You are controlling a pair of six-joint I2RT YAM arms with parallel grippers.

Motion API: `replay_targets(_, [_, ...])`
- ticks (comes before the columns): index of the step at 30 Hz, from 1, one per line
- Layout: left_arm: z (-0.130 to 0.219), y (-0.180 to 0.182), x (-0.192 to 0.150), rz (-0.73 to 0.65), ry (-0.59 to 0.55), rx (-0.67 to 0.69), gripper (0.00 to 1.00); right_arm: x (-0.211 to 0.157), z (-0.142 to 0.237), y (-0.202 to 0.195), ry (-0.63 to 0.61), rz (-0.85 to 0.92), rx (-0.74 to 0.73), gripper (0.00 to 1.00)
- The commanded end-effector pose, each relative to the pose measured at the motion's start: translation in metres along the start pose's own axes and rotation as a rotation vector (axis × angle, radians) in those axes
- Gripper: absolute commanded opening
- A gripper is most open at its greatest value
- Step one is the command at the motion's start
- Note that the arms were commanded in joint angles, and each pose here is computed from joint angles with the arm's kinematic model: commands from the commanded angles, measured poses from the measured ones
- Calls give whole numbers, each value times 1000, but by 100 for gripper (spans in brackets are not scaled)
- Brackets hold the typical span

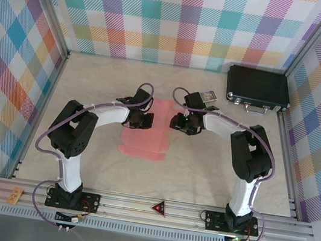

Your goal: Fold the paper box

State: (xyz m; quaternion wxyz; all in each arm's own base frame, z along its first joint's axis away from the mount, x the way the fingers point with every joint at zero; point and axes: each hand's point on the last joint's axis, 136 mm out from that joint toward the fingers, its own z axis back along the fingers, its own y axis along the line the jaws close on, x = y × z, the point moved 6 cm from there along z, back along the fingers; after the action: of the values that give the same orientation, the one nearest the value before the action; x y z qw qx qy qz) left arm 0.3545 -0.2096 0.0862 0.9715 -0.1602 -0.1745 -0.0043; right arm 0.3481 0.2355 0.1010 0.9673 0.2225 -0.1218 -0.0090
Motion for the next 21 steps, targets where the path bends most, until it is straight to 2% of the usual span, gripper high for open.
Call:
replay_targets(1, [-5, 0, -4, 18, 36, 33, 0, 0, 0, 4, 4, -16, 42, 48])
replay_targets(9, [-15, 14, -19, 46, 75, 90, 0, 1, -9, 7, 23, -21, 86, 45])
replay_targets(21, [-17, 18, -27, 49, 92, 101, 0, -4, -21, 11, 72, -17, 156, 44])
